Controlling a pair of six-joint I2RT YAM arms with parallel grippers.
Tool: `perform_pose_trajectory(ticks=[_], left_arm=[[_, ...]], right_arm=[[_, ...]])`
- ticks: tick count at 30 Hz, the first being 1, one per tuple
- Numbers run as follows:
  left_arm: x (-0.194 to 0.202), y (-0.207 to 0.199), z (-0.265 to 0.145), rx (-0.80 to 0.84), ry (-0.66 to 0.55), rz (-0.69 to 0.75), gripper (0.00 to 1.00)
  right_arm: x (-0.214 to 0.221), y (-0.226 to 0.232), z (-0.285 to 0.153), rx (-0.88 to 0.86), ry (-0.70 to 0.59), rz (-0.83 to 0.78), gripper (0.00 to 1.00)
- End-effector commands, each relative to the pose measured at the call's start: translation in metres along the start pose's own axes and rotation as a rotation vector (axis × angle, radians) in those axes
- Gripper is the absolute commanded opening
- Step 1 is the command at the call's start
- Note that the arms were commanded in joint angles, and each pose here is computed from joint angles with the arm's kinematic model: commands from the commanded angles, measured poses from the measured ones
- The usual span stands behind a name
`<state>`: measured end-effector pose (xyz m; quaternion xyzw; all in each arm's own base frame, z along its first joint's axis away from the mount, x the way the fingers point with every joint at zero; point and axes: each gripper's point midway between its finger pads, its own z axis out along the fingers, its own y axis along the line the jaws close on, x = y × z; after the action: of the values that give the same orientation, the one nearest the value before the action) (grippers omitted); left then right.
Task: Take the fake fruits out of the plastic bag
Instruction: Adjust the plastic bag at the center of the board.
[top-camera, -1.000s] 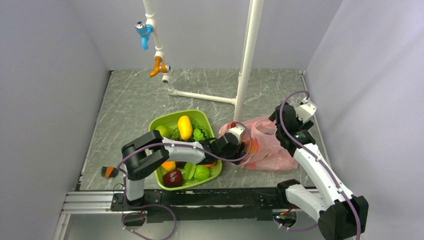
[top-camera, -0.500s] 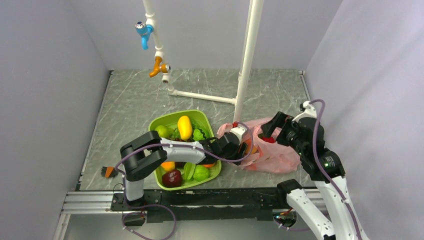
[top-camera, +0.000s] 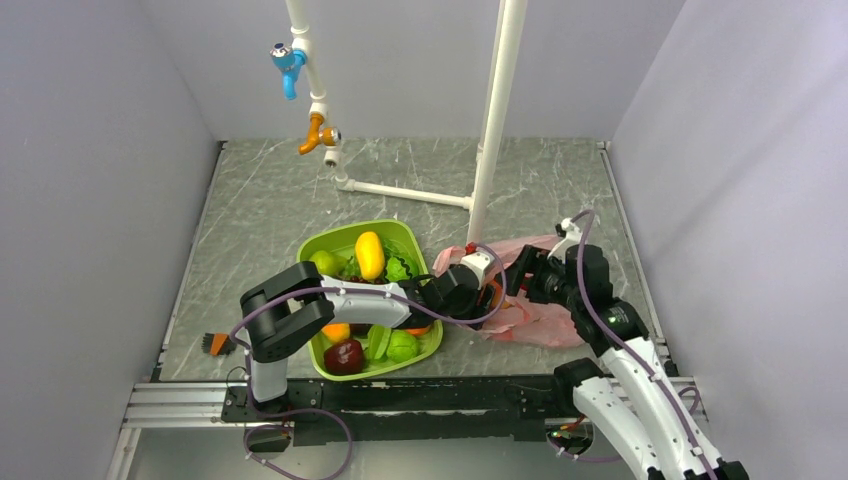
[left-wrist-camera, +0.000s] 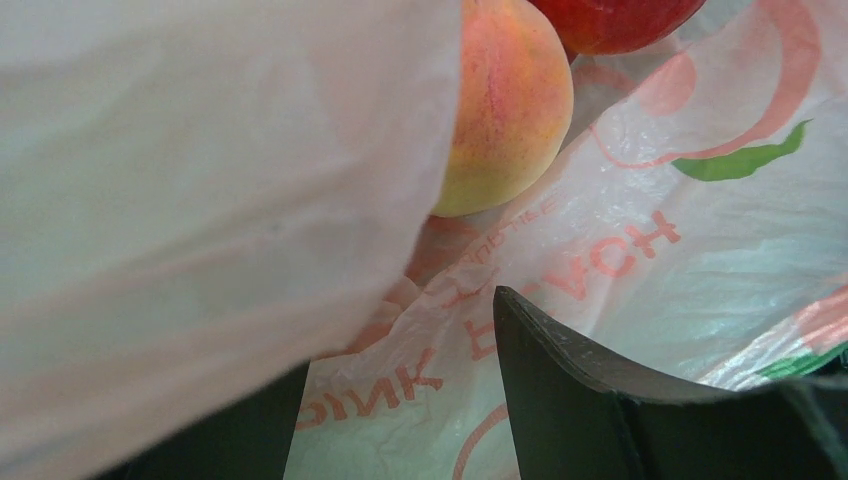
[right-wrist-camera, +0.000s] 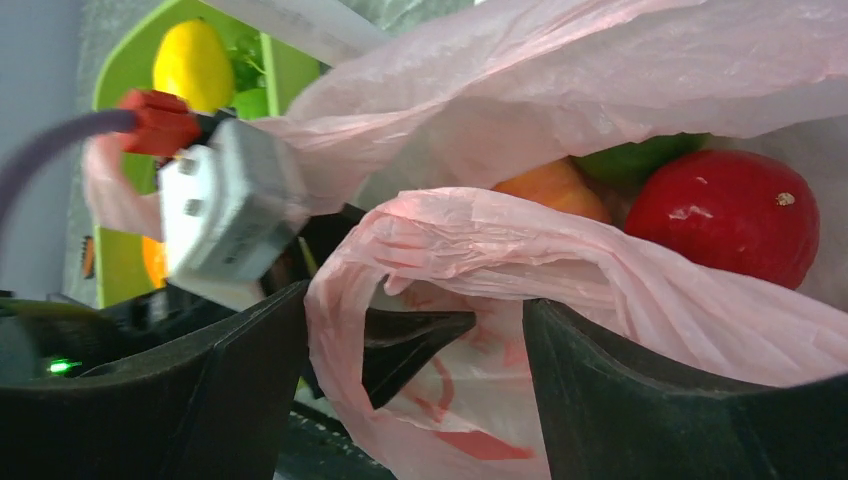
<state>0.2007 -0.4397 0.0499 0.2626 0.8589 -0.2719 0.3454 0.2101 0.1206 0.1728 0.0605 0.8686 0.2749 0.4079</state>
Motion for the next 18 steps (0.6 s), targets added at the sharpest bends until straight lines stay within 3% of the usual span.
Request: perform_pose_trajectory(ticks=[1,3,4,5,6,7,11,14,18], left_arm=[[-0.021,-0.015,-0.008,0.056,-0.066,-0.016,0.7],[-0.022,-0.015,-0.008,0.055,-0.069,-0.017,0.7],[-0.022,-0.014,-0.008,0.053,-0.068,-0.018,0.7],[-0.021,-0.014,-0.008,0.053,-0.066,-0.018,0.7],[-0.021,-0.013,-0.008,0.05,-0.066,-0.019,0.7],[-0.021,-0.013,-0.008,0.048,-0.066,-0.021,0.7],[-0.019,-0.008,-0.009,0.042,-0.07,-0.031,0.71],[-0.018,-0.004,-0.008,0.038,-0.069,-0.039,0.71],[-0.018,-0.004,-0.009,0.044,-0.069,-0.037,0.71]], right_arm=[[-0.025,0.011,0.006,-0.084,-0.162,-0.079,0.78],[-0.022,0.005,0.008,-0.057,-0.155,-0.049,0.71],[-0.022,0.001,0.007,-0.027,-0.148,-0.021,0.61],[-0.019,-0.009,0.003,0.046,-0.131,0.037,0.38],[-0.017,-0.026,-0.007,0.17,-0.12,0.117,0.08],[-0.022,-0.042,-0.025,0.309,-0.149,0.213,0.0],[-0.002,-0.103,-0.114,0.794,-0.224,0.432,0.0],[-0.01,-0.103,-0.158,0.833,-0.329,0.51,0.0],[-0.027,-0.089,-0.194,0.723,-0.445,0.473,0.0]])
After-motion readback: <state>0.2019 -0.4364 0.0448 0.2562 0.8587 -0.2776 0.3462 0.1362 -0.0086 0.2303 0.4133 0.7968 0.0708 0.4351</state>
